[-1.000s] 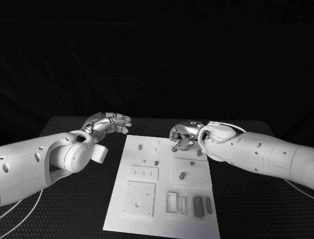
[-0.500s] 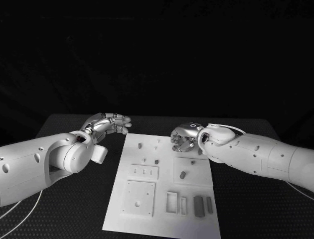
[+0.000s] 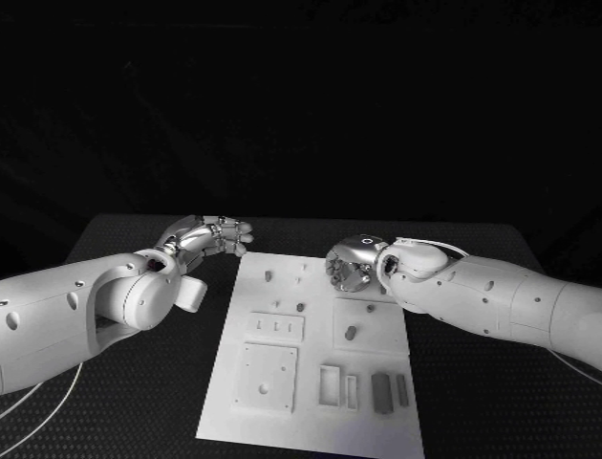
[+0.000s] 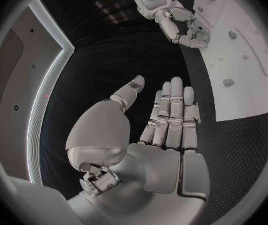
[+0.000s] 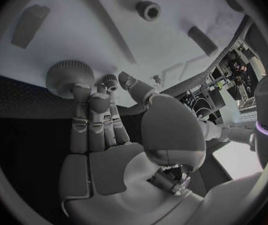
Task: Assemble the parts on the task board
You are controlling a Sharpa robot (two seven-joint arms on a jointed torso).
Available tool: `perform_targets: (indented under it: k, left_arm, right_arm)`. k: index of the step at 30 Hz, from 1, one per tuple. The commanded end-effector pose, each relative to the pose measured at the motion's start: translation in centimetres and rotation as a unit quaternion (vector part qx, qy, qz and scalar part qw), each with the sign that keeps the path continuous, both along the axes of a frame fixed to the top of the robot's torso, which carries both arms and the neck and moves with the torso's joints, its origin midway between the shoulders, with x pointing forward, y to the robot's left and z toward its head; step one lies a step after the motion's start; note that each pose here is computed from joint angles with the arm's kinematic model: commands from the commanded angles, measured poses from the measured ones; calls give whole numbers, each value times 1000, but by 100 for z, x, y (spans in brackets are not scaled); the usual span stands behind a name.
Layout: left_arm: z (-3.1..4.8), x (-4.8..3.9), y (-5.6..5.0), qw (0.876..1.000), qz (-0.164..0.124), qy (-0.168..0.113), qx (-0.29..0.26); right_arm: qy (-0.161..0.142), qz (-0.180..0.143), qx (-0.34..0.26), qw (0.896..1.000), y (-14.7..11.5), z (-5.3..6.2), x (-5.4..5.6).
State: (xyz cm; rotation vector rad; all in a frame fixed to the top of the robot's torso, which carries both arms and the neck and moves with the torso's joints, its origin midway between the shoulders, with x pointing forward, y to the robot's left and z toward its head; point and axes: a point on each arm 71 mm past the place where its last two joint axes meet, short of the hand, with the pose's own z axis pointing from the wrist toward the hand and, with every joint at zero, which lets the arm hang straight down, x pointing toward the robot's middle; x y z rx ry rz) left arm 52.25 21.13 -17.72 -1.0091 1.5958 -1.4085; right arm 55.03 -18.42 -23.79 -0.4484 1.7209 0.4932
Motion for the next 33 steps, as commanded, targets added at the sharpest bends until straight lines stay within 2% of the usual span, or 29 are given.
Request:
perform_targets:
  k: [1,6,9,20,33]
  left_arm:
    - [12,-5,-22,1000,-10,-1,-4]
    - [11,-4,-21,1000,-9,-1,-4]
    - [12,-4,-21,1000,-11,-1,-4]
    - [9,2,-9,1000,-8,0,-3]
    - [8,3,-15,1000,-8,1,-2]
  right_arm:
    - [0,7,-20,1000,4,-52,-22]
    - [-11,11,-27,1000,33,-52,-33]
    - [-29,10,-34,999,49,-43,-42]
    - [-66,8,-20,998,107,8,-65]
    - [-139,0,28,990,288,180,-101]
